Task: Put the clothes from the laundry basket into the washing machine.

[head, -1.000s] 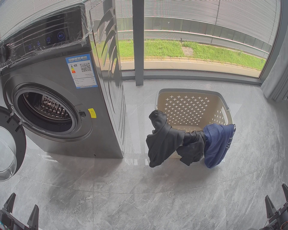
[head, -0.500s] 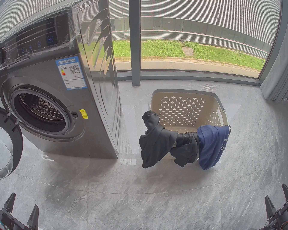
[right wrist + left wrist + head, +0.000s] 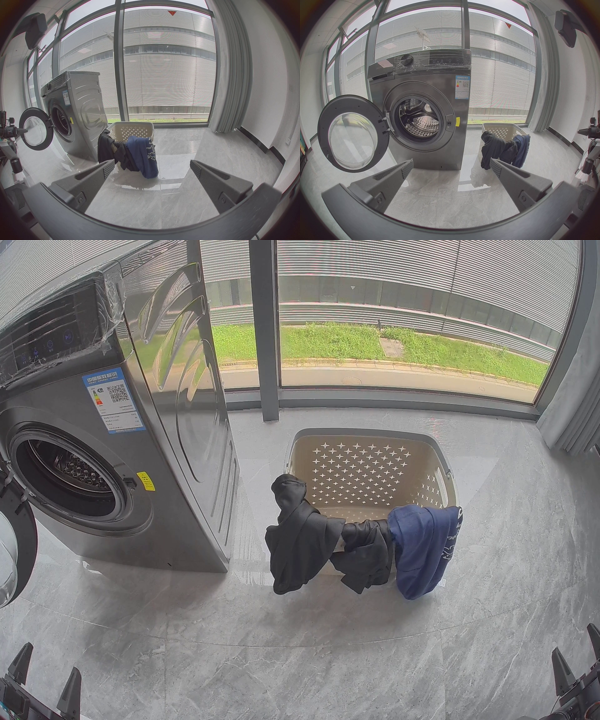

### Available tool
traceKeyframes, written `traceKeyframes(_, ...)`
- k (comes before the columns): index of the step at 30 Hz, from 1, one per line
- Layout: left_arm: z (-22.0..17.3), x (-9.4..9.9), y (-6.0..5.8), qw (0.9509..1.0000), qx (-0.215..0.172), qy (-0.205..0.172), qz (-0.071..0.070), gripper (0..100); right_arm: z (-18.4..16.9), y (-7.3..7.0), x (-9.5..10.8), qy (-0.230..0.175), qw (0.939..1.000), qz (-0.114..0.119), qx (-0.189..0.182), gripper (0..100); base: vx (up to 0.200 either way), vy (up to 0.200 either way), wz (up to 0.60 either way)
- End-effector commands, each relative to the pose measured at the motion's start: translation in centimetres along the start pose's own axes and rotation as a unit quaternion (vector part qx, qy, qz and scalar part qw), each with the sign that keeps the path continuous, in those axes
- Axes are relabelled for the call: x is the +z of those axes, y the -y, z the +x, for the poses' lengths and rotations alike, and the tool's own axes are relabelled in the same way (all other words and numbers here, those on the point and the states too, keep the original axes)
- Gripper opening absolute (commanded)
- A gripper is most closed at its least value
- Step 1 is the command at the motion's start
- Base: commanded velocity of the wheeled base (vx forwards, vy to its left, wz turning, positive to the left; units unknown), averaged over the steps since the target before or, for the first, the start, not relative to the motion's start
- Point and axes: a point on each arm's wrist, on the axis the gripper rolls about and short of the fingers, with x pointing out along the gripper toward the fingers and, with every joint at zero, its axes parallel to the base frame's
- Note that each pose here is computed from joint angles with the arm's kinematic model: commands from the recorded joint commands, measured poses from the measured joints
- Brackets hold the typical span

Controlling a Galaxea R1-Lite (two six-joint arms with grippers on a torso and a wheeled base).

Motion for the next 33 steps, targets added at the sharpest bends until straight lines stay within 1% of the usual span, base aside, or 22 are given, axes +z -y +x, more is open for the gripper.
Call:
traceKeyframes(1, 0.02, -0.48, 0.00, 1.0000, 0.000, -0.002, 0.000, 100, 0.01, 0.00, -0.53, -0.001, 1.0000, 0.000, 0.001, 100, 0.000, -0.200, 0.00)
traceKeyframes(16, 0.02, -0.48, 0.00, 1.0000, 0.000, -0.002, 0.000, 100, 0.01, 0.00, -0.53, -0.001, 1.0000, 0.000, 0.001, 100, 0.000, -0.200, 0.00)
traceKeyframes(28, 0.02, -0.48, 0.00, 1.0000, 0.000, -0.002, 0.000, 100, 0.01, 0.00, -0.53, -0.001, 1.0000, 0.000, 0.001, 100, 0.000, 0.000, 0.00)
traceKeyframes(33, 0.02, -0.48, 0.00, 1.0000, 0.000, -0.002, 0.000, 100, 0.01, 0.00, -0.53, -0.001, 1.0000, -0.001, 0.001, 100, 0.200, 0.000, 0.00)
